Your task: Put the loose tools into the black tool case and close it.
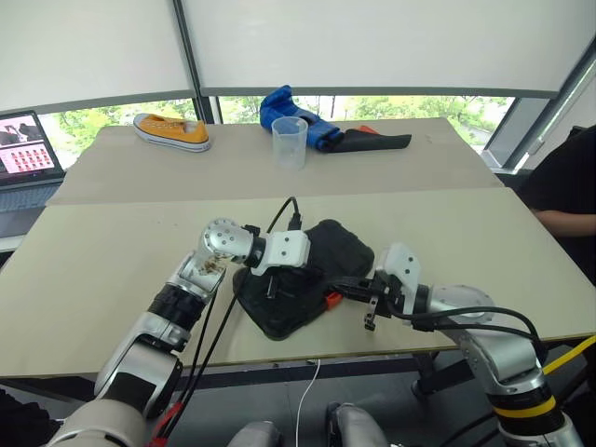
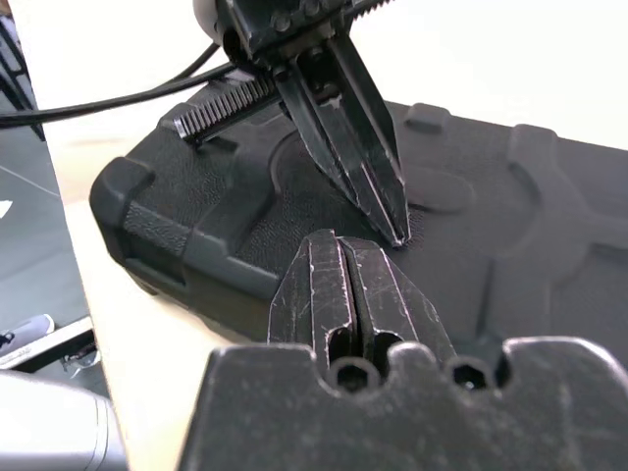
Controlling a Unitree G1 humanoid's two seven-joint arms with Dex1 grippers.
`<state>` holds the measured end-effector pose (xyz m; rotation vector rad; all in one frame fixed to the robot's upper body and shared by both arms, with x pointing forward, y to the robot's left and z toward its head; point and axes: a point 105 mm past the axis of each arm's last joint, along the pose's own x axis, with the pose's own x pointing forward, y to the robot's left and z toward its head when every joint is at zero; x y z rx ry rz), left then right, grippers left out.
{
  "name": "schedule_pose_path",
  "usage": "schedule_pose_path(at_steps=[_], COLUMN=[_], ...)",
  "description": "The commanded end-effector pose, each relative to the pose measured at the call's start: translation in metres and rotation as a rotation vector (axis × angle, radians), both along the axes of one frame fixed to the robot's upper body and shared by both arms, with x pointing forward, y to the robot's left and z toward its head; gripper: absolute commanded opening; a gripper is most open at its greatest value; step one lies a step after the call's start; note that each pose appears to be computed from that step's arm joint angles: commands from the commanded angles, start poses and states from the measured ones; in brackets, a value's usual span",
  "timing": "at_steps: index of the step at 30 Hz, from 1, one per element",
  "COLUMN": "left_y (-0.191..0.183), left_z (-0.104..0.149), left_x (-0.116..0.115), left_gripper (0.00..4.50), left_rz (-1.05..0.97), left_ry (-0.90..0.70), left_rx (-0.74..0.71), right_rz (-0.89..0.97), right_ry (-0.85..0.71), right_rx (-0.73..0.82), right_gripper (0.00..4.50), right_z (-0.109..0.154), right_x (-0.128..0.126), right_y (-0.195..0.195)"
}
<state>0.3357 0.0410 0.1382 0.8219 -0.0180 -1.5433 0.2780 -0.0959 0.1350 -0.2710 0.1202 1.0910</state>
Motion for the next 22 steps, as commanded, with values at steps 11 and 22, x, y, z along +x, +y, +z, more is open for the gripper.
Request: schedule_pose_path(at_steps=[11,22], left_y=[0.164,0.207], left_z=[0.061,0.059], left_x=[-0.039,-0.080], left_gripper=[4.02,4.50], left_rz=[0.411,0.587], left_ry=[0.411,0.420], left_rx=[-0.128,-0.110], right_rz=[0.055,0.142], right_ry=[0.093,0.057], right_rx=[-0.076,-0.087], right_gripper=[4.00,4.49], right_z=[0.075,0.097], right_x=[-0.040,-0.024], right_y=[-0.100,-0.107])
